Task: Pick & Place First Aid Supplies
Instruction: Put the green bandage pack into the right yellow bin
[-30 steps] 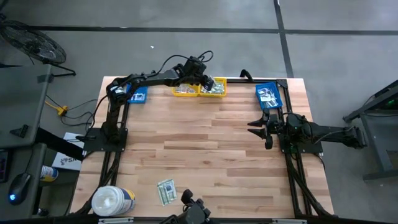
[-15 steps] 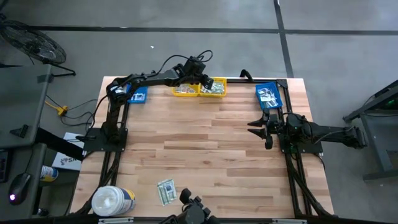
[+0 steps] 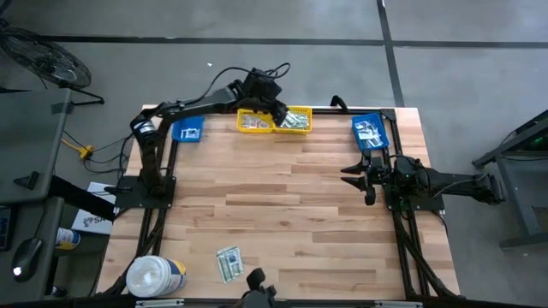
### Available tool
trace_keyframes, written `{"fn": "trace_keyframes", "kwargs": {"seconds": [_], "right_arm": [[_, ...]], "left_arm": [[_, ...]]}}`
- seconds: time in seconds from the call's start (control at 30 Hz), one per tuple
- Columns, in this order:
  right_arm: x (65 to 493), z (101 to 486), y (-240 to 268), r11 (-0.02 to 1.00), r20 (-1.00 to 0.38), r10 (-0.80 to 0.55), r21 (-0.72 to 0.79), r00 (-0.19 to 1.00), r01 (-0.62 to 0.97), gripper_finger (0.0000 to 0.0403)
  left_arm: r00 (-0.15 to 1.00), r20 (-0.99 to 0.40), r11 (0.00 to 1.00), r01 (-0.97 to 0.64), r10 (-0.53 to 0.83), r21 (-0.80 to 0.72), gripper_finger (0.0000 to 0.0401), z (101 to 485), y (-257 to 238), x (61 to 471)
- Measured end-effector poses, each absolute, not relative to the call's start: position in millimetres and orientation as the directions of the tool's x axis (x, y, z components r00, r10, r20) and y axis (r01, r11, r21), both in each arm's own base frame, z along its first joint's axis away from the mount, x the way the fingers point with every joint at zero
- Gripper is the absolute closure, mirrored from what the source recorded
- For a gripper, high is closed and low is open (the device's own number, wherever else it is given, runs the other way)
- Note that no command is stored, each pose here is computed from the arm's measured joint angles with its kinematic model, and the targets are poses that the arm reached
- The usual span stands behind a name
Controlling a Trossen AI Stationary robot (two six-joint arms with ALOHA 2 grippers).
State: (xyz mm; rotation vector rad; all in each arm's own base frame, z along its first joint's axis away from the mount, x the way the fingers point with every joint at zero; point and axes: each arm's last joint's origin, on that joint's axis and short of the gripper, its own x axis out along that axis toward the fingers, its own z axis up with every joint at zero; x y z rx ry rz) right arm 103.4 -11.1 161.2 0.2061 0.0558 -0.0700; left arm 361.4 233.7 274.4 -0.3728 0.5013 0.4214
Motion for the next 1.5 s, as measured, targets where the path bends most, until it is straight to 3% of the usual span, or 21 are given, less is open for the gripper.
{"fn": "trace_keyframes", "kwargs": {"seconds": [0.17,0.43,0.67,0.9,1.2,1.5], "right_arm": [[103,161,-11,0.976,-0.062,-0.063,0.202,0.996,0.075,0.0274],[103,161,-11,0.976,-0.062,-0.063,0.202,0.996,0.075,0.0274],[103,161,-11,0.976,-0.062,-0.063,0.202,0.996,0.075,0.0274],[103,161,-11,0.976,-0.063,-0.063,0.202,0.996,0.075,0.0274],[103,161,-11,0.976,-0.062,-0.063,0.202,0.996,0.075,0.0274],[103,161,-11,0.976,-0.063,-0.063,0.202,0.996,0.075,0.0274]], "left_arm": [[0.776,-0.621,0.913,-0.327,0.112,-0.243,0.0305,291,212,340],[0.560,-0.826,0.946,-0.229,-0.063,-0.227,0.0305,297,157,316],[0.361,-0.926,0.969,-0.169,-0.108,-0.179,0.0305,283,97,312],[0.246,-0.954,0.968,-0.139,-0.171,-0.210,0.0305,255,37,298],[0.214,-0.960,0.964,-0.155,-0.179,-0.215,0.0305,222,-44,267],[0.241,-0.965,0.989,0.130,-0.102,-0.072,0.0305,195,-108,246]]}}
